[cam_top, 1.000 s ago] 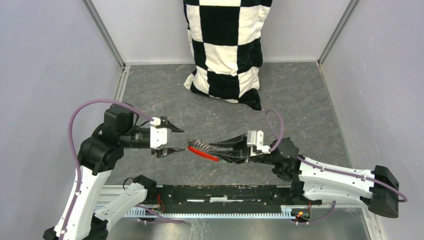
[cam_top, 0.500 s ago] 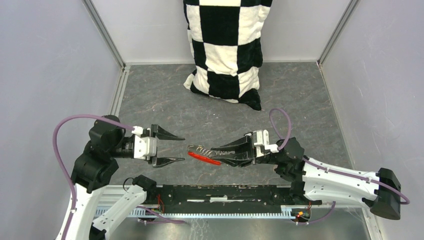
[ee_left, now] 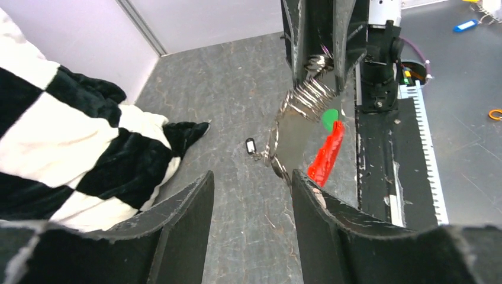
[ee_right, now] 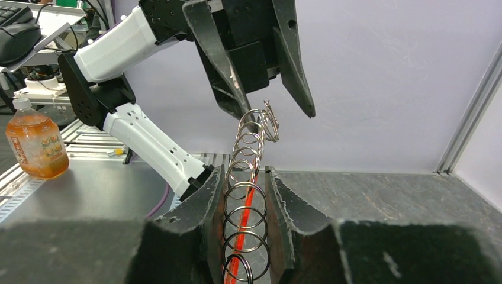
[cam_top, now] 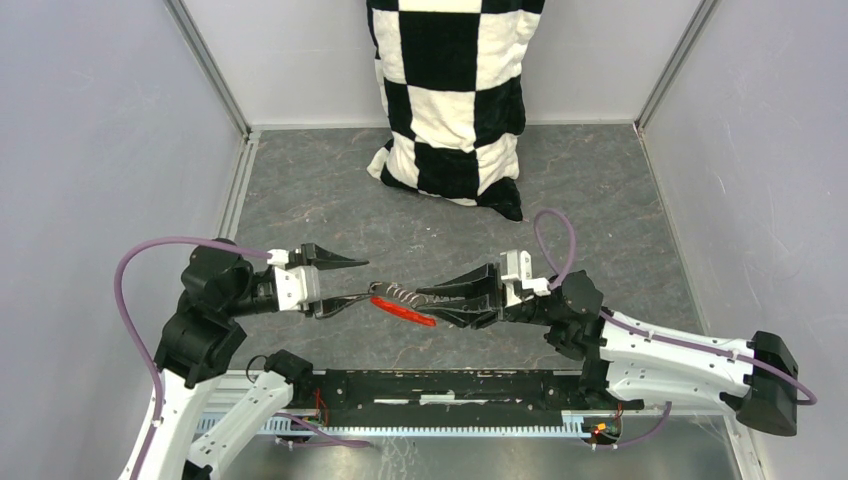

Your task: Put the keys on the keyring

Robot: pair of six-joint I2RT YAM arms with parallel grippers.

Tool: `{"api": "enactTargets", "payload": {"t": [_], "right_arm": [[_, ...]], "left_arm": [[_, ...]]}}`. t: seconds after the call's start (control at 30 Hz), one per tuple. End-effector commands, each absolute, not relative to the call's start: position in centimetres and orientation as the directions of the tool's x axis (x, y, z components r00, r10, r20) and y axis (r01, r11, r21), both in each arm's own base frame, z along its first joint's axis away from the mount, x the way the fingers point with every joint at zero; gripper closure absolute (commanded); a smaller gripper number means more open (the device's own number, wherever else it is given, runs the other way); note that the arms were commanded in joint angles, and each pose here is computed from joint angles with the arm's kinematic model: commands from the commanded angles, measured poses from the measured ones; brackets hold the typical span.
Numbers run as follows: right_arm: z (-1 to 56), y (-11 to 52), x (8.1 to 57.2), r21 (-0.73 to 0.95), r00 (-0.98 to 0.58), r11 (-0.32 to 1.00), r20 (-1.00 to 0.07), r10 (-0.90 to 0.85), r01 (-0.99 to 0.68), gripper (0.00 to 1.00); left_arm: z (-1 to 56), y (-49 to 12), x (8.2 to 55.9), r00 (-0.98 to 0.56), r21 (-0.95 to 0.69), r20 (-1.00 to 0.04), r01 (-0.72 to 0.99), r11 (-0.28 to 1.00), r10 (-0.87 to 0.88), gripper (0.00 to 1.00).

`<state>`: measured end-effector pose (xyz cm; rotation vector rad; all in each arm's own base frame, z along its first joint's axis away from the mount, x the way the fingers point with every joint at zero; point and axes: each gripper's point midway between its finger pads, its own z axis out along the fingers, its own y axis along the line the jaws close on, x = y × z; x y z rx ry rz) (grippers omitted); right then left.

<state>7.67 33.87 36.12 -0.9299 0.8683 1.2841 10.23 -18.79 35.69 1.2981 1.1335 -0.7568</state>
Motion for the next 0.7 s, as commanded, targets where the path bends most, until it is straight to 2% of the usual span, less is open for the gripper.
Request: {"api": "enactTargets", "payload": {"t": [0.0, 0.23, 0.4, 0.6, 0.67], "right_arm": [[40.1, 33.1, 7.8, -0.091, 0.115, 0.073, -0.867, 0.485, -0.993, 1.00], [40.0, 32.7, 8.2, -0.076, 0.117, 0.103, -0.864, 0.490, -0.992, 0.99], [40.1, 32.6, 8.3, -0.066, 0.112, 0.110, -0.862, 0.495, -0.992, 1.00], [40.0, 32.8, 8.2, -0.056, 0.096, 0.094, -0.864, 0.494, -0.994, 1.00], [39.9, 32.9, 8.1, -0.053, 0.091, 0.090, -0.866, 0.491, -0.995, 1.00]], "left_arm": [[37.6, -18.9, 11.2, 0.341, 0.359, -0.933, 0.906, 0.224, 0.118, 0.45], [36.3, -18.4, 11.2, 0.414, 0.446, -0.891, 0.874, 0.193, 0.187, 0.65], [35.8, -18.1, 10.6, 0.456, 0.489, -0.867, 0.855, 0.169, 0.203, 0.77], [36.3, -18.3, 10.6, 0.460, 0.488, -0.869, 0.856, 0.172, 0.181, 0.81], [36.4, -18.4, 10.5, 0.453, 0.479, -0.875, 0.861, 0.168, 0.169, 0.76]]}}
